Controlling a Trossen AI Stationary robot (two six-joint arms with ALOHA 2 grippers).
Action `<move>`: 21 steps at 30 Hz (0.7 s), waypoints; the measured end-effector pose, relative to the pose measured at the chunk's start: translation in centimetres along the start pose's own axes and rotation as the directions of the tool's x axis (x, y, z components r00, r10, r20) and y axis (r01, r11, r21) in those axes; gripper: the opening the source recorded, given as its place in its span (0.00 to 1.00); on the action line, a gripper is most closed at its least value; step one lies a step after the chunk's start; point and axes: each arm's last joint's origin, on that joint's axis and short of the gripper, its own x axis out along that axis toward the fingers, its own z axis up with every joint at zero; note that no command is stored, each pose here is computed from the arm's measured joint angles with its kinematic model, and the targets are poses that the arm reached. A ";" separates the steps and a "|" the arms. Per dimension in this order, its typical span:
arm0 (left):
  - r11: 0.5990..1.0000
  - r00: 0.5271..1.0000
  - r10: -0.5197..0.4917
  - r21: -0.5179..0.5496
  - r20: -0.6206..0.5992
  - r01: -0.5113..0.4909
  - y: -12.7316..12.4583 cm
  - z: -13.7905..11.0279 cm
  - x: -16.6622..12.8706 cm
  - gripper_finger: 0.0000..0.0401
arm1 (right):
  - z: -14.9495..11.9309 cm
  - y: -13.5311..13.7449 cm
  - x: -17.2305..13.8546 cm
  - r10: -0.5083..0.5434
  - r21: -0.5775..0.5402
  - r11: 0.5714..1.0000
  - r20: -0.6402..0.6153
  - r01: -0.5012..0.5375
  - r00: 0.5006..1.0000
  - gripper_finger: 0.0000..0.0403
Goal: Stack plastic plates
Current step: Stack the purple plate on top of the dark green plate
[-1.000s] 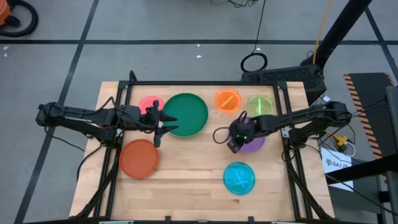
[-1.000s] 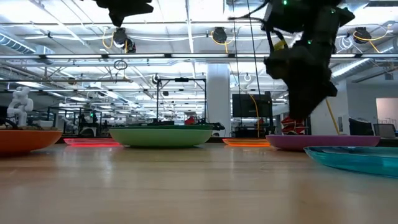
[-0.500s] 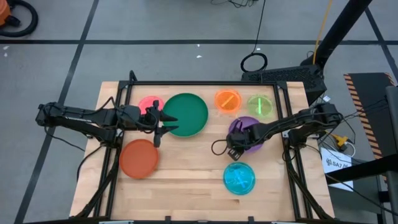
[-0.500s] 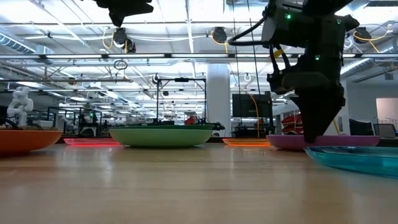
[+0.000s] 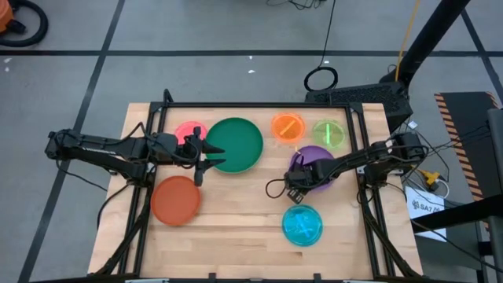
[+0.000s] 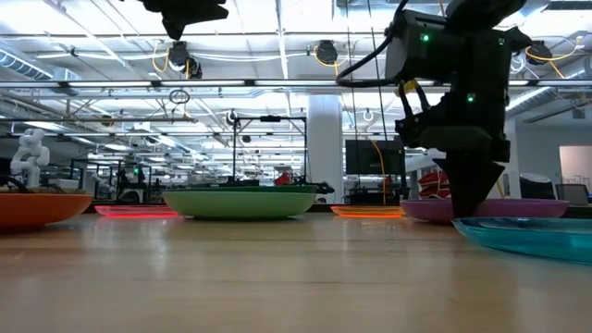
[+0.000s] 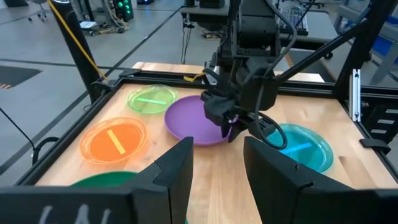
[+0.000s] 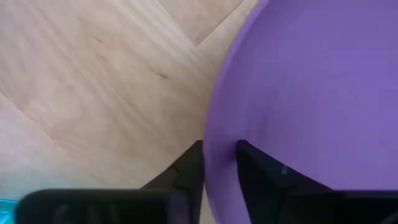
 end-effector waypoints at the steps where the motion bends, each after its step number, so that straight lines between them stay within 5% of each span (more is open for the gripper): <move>1: 1.000 1.000 0.000 0.000 0.000 0.000 0.0 0.0 0.0 0.37 | 0.0 0.0 0.0 -0.002 -0.004 1.000 0.000 0.002 1.000 0.15; 7: 1.000 1.000 0.000 0.000 0.000 0.000 0.0 0.0 0.0 0.37 | -0.1 0.0 -0.5 -0.021 -0.025 0.999 0.011 0.021 1.000 0.03; 15: 1.000 1.000 0.011 -0.001 0.016 -0.011 0.0 0.2 0.0 0.37 | 0.3 1.2 -4.4 -0.129 -0.116 0.985 -0.008 0.127 0.992 0.02; 21: 1.000 0.998 0.021 -0.006 0.052 -0.021 0.0 0.5 0.0 0.37 | 1.9 2.2 -7.0 -0.092 -0.224 0.969 0.064 0.104 0.994 0.02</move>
